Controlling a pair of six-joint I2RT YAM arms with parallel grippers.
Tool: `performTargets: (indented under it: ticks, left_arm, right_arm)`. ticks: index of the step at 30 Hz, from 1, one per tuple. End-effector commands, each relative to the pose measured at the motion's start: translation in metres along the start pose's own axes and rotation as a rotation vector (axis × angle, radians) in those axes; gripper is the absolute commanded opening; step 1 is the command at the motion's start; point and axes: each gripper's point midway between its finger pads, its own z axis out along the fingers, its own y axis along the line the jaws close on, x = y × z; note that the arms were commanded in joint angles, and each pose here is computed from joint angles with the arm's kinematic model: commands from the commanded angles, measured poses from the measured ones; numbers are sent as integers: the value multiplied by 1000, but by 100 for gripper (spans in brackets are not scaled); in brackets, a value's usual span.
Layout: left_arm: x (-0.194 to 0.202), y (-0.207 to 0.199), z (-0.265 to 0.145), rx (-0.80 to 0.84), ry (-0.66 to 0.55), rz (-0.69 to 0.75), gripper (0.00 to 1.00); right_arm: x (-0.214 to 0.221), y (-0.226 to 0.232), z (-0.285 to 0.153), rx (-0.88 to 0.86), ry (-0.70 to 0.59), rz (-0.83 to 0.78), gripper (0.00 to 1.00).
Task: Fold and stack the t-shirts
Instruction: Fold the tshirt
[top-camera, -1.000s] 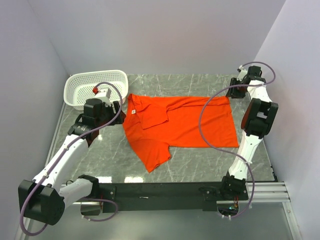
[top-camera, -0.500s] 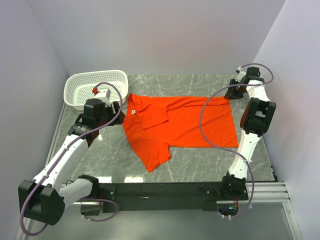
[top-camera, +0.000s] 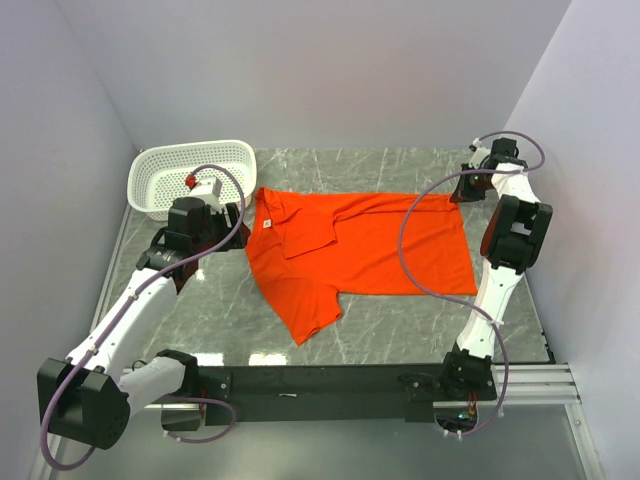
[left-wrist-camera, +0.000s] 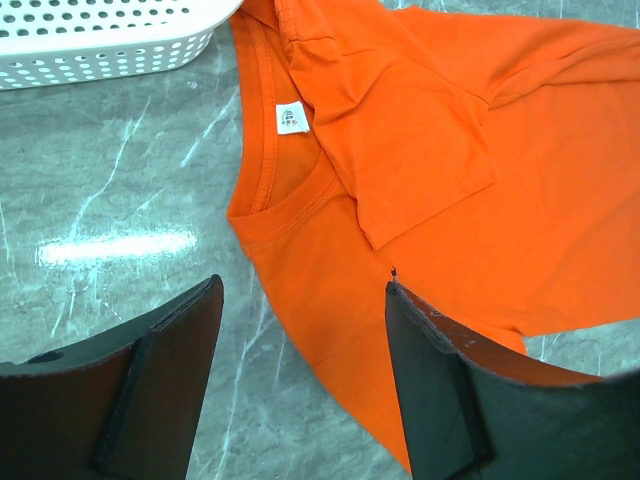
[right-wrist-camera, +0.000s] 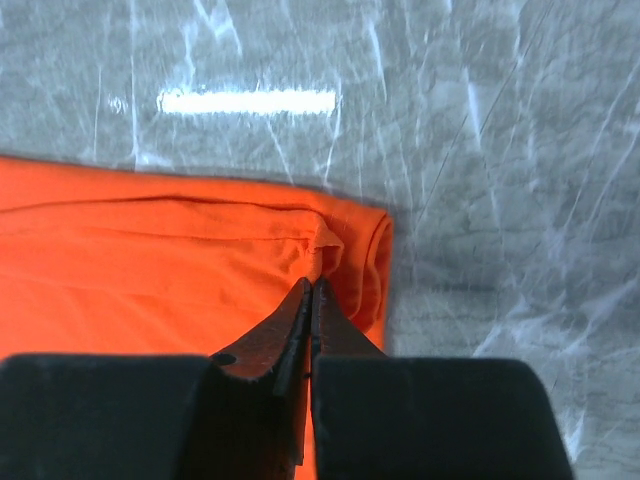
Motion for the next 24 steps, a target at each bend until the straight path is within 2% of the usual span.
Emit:
performTargets:
  ticks: [1, 6, 12, 18, 19, 22, 24]
  left_arm:
    - [-5, -1, 0, 8, -17, 4, 71]
    - [-4, -2, 0, 14, -17, 2, 71]
    - [-4, -3, 0, 20, -15, 5, 71]
    - [-5, -3, 0, 21, -16, 6, 71]
    - [-5, -3, 0, 22, -16, 6, 71]
    - [-5, -4, 0, 26, -16, 5, 71]
    - [-5, -4, 1, 27, -16, 7, 71]
  right_arm:
    - [-30, 10, -37, 10, -106, -69, 2]
    - [-22, 11, -52, 10, -120, -112, 3]
    - [3, 1, -64, 38, -98, -175, 10]
    - [30, -29, -72, 139, -79, -203, 34]
    - [34, -31, -75, 147, -77, -202, 41]
    - [33, -30, -81, 118, -79, -204, 49]
    - [31, -19, -83, 63, -91, -205, 49]
